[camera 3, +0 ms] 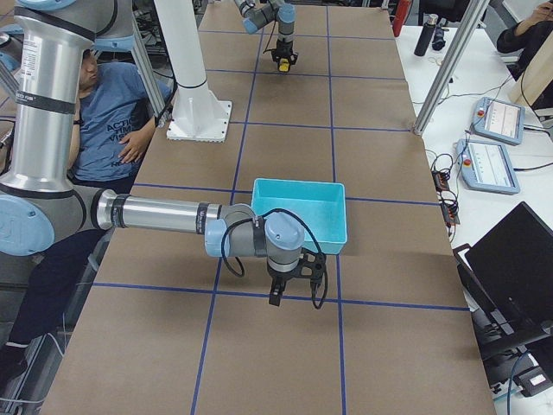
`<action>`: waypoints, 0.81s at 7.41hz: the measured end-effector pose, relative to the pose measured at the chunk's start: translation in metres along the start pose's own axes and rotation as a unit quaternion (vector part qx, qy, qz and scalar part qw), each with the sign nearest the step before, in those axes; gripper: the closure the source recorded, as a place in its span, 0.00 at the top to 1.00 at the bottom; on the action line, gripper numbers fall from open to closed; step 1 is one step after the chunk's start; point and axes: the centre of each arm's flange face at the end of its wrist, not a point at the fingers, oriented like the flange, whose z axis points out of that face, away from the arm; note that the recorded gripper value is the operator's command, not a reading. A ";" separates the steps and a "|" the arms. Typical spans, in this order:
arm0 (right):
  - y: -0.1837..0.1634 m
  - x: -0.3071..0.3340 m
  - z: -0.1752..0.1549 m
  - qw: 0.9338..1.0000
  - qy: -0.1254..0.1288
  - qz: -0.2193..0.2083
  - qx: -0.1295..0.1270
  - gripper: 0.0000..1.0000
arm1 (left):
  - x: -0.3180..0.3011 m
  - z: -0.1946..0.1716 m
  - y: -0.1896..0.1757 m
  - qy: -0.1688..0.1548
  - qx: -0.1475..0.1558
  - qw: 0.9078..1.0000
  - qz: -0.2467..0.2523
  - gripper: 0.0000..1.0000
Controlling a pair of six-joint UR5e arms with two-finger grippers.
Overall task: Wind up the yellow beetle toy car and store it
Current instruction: 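Release the car with the left gripper and lift the left arm away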
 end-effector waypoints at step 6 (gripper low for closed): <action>0.000 0.000 0.000 1.000 0.000 0.000 0.000 1.00 | -0.020 -0.022 0.021 -0.022 0.001 0.999 -0.024 1.00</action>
